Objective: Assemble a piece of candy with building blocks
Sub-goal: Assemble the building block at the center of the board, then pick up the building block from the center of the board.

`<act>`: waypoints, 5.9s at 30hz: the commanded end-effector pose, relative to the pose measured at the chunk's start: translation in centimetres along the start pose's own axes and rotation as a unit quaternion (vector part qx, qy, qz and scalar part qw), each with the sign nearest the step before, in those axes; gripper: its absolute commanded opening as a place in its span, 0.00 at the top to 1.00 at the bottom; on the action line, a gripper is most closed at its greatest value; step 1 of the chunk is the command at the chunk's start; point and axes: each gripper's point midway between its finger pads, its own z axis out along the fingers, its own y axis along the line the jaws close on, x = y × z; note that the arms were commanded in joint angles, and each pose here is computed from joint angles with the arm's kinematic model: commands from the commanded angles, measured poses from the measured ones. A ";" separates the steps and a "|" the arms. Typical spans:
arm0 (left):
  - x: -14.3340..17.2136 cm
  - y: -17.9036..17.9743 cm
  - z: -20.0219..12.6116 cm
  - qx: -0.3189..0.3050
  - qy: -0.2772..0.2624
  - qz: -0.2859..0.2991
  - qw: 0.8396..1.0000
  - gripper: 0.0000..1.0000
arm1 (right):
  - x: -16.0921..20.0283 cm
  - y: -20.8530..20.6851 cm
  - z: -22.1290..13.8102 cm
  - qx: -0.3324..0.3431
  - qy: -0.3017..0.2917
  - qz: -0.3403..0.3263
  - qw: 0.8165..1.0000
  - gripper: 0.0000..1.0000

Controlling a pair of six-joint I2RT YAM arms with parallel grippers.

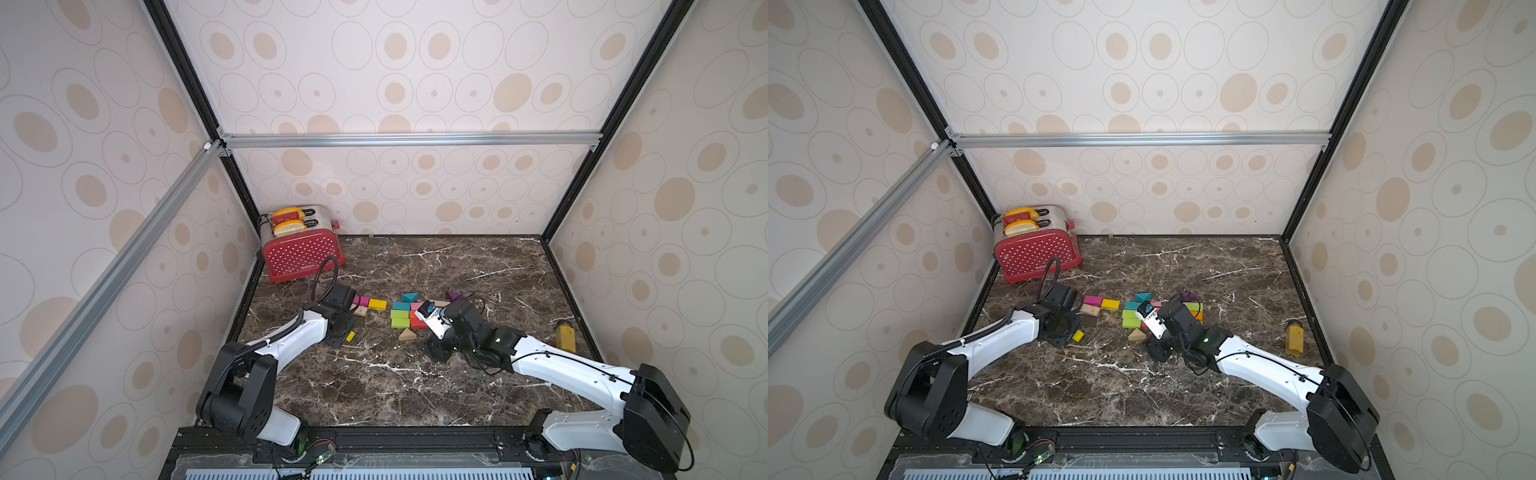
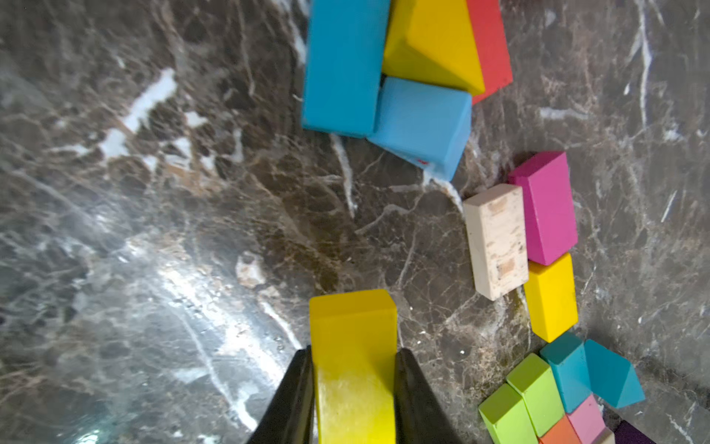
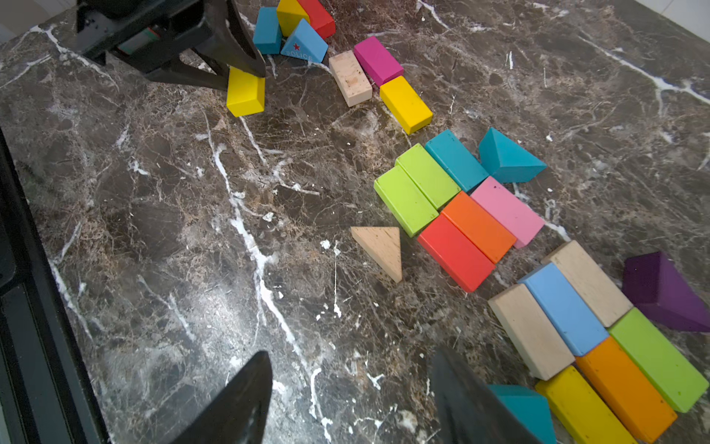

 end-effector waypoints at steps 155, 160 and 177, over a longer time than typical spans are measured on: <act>-10.0 0.3 -3.6 -0.042 -0.128 0.247 0.960 0.22 | -6.9 1.7 3.1 -0.043 -0.034 -0.101 0.993 0.17; -10.5 0.9 -0.2 -0.079 -0.097 0.223 0.967 0.33 | -5.2 1.9 2.0 -0.046 -0.030 -0.099 0.994 0.17; -11.3 1.6 3.7 -0.126 -0.084 0.222 0.963 0.42 | -4.6 2.0 2.1 -0.046 -0.026 -0.099 0.994 0.18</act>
